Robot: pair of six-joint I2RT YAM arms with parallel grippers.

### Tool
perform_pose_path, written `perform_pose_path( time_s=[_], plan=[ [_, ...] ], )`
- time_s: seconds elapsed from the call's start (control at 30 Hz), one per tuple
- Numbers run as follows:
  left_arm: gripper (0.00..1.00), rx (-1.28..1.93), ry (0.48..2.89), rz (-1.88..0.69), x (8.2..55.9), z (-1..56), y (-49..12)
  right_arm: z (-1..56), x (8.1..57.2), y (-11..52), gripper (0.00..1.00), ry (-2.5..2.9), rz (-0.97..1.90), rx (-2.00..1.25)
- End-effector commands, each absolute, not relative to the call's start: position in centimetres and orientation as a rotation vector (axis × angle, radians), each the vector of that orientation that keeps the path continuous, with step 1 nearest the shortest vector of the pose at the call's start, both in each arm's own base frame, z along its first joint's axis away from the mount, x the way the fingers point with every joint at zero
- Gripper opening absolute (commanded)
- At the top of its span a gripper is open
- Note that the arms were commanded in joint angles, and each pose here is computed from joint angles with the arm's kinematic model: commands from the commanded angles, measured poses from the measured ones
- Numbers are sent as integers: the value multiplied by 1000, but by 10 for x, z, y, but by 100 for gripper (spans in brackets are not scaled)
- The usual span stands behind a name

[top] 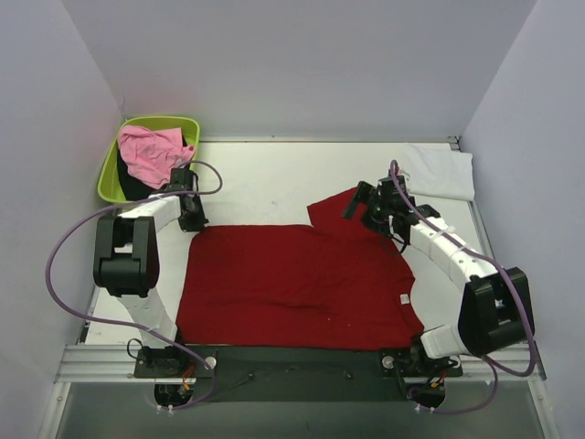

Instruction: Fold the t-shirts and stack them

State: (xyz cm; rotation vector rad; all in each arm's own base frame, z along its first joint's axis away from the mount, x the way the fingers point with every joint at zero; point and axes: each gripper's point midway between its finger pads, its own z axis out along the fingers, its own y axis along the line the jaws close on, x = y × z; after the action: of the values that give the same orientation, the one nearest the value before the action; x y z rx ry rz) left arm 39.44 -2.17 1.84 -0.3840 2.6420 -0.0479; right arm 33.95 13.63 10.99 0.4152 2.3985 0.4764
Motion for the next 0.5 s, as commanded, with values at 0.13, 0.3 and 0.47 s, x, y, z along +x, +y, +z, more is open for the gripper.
perform_pose_path(
  time_s=[0.13, 0.3, 0.47],
  plan=[
    [0, -457, 2612, -69, 383, 51, -20, 107, 406, 120, 95, 2385, 318, 480],
    [0, -472, 2569, -147, 385, 63, -29, 91, 445, 99, 91, 2388, 159, 508],
    [0, -466, 2558, -191, 385, 68, -35, 64, 470, 93, 86, 2441, 137, 528]
  ],
)
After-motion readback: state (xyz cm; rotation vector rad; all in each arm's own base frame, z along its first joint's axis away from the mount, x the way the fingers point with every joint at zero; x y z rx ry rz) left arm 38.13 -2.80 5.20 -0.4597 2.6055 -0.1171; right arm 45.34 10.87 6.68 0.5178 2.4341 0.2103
